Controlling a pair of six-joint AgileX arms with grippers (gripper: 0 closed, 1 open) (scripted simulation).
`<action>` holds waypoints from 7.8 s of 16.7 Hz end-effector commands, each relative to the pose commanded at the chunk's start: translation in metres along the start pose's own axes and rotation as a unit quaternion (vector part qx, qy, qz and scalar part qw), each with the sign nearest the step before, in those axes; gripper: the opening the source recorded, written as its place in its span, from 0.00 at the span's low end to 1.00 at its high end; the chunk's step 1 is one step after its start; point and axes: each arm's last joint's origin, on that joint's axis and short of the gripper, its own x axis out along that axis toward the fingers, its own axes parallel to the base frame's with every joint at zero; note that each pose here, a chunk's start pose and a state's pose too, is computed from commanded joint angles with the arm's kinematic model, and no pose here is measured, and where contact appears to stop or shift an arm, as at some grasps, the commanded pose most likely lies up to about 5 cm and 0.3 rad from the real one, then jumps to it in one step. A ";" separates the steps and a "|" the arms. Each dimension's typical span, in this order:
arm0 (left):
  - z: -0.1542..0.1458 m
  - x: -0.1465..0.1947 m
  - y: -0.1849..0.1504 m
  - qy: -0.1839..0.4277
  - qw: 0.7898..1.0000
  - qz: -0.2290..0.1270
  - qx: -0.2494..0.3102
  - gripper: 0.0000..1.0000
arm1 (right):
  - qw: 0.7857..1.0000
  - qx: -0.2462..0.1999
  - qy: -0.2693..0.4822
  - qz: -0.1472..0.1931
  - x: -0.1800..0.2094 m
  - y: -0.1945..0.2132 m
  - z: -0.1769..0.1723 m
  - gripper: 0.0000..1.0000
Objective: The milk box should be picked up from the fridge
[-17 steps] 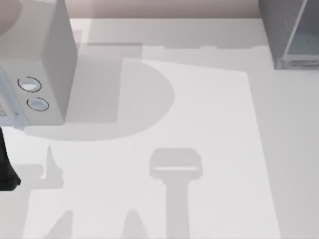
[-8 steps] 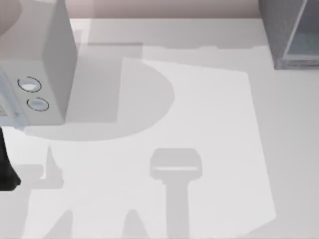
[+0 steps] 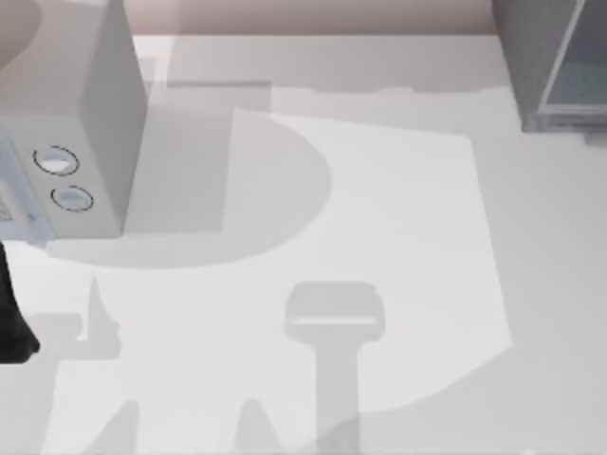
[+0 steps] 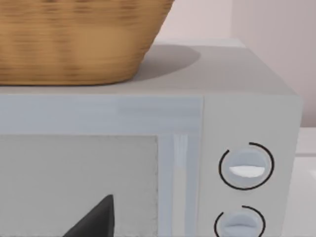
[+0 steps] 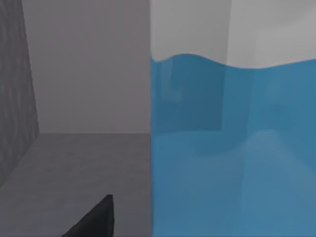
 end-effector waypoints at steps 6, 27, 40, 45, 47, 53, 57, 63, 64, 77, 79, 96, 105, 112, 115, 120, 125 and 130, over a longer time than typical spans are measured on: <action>0.000 0.000 0.000 0.000 1.000 0.000 0.000 1.00 | 1.000 0.000 0.002 0.000 0.015 -0.001 -0.002 1.00; 0.000 0.000 0.000 0.000 1.000 0.000 0.000 1.00 | 1.000 0.000 0.000 0.000 0.060 0.000 0.000 0.17; 0.000 0.000 0.000 0.000 1.000 0.000 0.000 1.00 | 1.000 0.000 -0.003 -0.001 0.060 -0.001 0.008 0.00; 0.000 0.000 0.000 0.000 1.000 0.000 0.000 1.00 | 1.000 0.002 0.005 -0.002 0.060 -0.002 0.041 0.00; 0.000 0.000 0.000 0.000 1.000 0.000 0.000 1.00 | 1.000 0.001 -0.001 -0.002 0.059 -0.002 0.051 0.00; 0.000 0.000 0.000 0.000 1.000 0.000 0.000 1.00 | 1.000 0.000 -0.006 0.003 0.051 0.000 0.054 0.00; 0.000 0.000 0.000 0.000 1.000 0.000 0.000 1.00 | 1.000 0.001 0.000 0.002 0.013 -0.001 0.052 0.00; 0.000 0.000 0.000 0.000 1.000 0.000 0.000 1.00 | 1.000 0.002 0.002 -0.001 -0.040 -0.002 0.048 0.00; 0.000 0.000 0.000 0.000 1.000 0.000 0.000 1.00 | 1.000 0.002 0.002 -0.001 -0.041 -0.002 0.048 0.00; 0.000 0.000 0.000 0.000 1.000 0.000 0.000 1.00 | 1.000 -0.004 0.000 -0.002 -0.104 0.035 0.107 0.00; 0.000 0.000 0.000 0.000 1.000 0.000 0.000 1.00 | 1.000 -0.004 -0.002 -0.004 -0.138 0.047 0.122 0.00; 0.000 0.000 0.000 0.000 1.000 0.000 0.000 1.00 | 1.000 0.002 -0.001 0.005 -0.307 0.093 0.042 0.00; 0.000 0.000 0.000 0.000 1.000 0.000 0.000 1.00 | 0.999 0.002 -0.017 0.034 -0.302 0.095 0.057 0.00; 0.000 0.000 0.000 0.000 1.000 0.000 0.000 1.00 | 0.989 -0.002 -0.021 0.149 -0.250 0.107 0.094 0.00; 0.000 0.000 0.000 0.000 1.000 0.000 0.000 1.00 | 0.978 0.000 -0.003 0.207 -0.210 0.114 0.089 0.00; 0.000 0.000 0.000 0.000 1.000 0.000 0.000 1.00 | 0.956 0.005 0.006 0.295 -0.152 0.126 0.061 0.00; 0.000 0.000 0.000 0.000 1.000 0.000 0.000 1.00 | 0.934 0.005 0.005 0.357 -0.116 0.136 0.023 0.00; 0.000 0.000 0.000 0.000 1.000 0.000 0.000 1.00 | 0.926 0.002 -0.001 0.377 -0.107 0.139 0.009 0.00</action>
